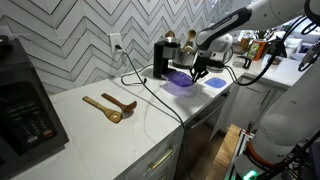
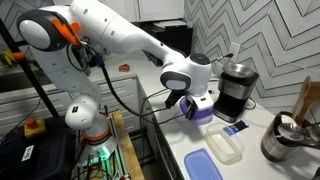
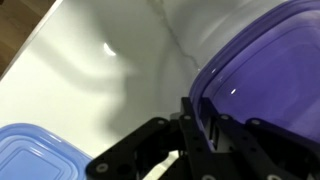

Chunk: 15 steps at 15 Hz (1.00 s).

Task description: Put the purple lid on the lunchbox on the left and then put the blue lid on the lunchbox on the right

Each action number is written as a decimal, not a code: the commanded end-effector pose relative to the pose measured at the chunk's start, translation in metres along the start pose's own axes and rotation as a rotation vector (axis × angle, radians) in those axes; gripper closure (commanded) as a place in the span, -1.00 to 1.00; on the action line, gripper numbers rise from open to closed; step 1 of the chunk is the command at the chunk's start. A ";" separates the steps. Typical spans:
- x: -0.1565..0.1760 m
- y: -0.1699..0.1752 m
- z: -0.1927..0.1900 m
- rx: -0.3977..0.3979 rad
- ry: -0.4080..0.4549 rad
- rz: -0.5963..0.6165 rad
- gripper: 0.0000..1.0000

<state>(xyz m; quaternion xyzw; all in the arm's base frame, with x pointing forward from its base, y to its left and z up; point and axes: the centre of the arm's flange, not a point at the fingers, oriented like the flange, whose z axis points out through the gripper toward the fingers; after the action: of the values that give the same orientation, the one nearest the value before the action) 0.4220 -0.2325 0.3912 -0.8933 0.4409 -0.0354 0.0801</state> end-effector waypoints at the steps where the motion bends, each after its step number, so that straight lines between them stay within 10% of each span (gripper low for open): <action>1: -0.003 -0.002 0.003 -0.002 0.012 0.009 0.05; 8: -0.012 -0.003 -0.013 0.005 0.037 -0.003 -0.97; 15: -0.021 0.047 -0.052 -0.067 0.068 -0.032 -1.00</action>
<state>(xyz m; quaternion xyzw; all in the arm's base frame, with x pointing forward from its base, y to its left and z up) 0.4025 -0.2438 0.4210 -0.8981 0.4329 -0.0603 0.0477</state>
